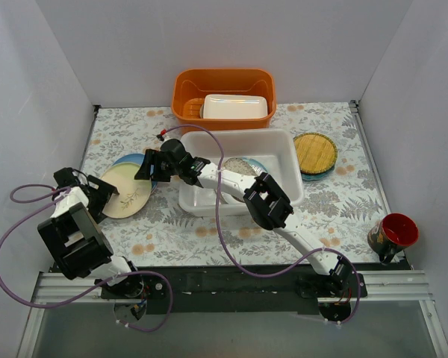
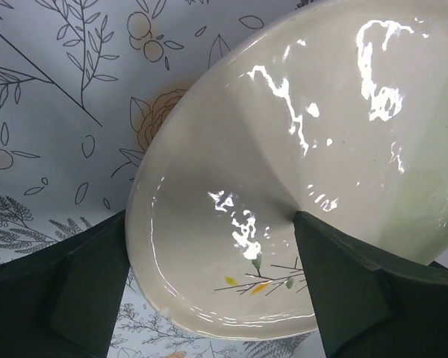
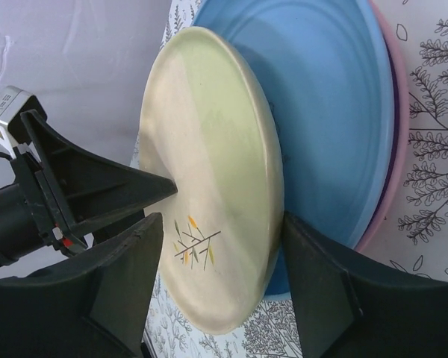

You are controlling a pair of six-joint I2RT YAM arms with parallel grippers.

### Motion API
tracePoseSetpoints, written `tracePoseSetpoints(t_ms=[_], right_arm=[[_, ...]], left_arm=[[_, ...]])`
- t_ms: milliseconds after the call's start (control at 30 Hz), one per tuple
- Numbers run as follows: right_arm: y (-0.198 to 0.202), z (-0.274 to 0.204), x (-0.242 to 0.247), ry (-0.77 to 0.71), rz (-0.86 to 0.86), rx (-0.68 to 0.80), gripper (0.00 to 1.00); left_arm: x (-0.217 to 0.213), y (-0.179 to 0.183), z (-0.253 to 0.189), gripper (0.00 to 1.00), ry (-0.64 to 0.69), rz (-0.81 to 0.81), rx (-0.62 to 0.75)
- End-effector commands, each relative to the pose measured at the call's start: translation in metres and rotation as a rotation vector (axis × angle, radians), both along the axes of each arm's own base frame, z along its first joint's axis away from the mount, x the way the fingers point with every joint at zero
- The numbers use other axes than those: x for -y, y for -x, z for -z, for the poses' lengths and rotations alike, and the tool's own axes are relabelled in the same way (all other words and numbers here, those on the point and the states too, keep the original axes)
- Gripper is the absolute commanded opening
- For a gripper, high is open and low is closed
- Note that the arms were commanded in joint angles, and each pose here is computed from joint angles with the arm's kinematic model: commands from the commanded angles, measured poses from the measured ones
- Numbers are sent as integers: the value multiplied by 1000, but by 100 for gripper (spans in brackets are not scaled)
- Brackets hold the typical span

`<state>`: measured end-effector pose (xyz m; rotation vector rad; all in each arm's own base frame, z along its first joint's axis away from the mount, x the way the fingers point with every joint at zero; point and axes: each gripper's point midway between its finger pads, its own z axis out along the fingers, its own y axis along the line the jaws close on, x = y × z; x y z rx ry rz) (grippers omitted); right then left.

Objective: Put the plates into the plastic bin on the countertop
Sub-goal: Pick up the plate at the center of the board.

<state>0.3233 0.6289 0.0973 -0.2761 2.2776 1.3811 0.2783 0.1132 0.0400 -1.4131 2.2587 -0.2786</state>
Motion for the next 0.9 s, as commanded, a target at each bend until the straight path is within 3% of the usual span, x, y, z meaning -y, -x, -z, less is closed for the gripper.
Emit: tracePoseSetpoints(t_ms=[0, 267, 467, 767, 867], right_arm=[[8, 23, -6, -10, -15, -41, 69], [16, 35, -10, -5, -21, -69, 59], [19, 38, -10, -5, -35, -80, 28], [18, 23, -7, -18, -43, -60, 2], [18, 19, -6, -23, -48, -57, 1]], left_arm=[[1, -5, 3, 84, 3, 17, 2], [12, -7, 14, 84, 34, 54, -28], [15, -9, 14, 84, 34, 70, -32], [17, -9, 12, 85, 23, 77, -29], [17, -10, 9, 85, 17, 78, -22]])
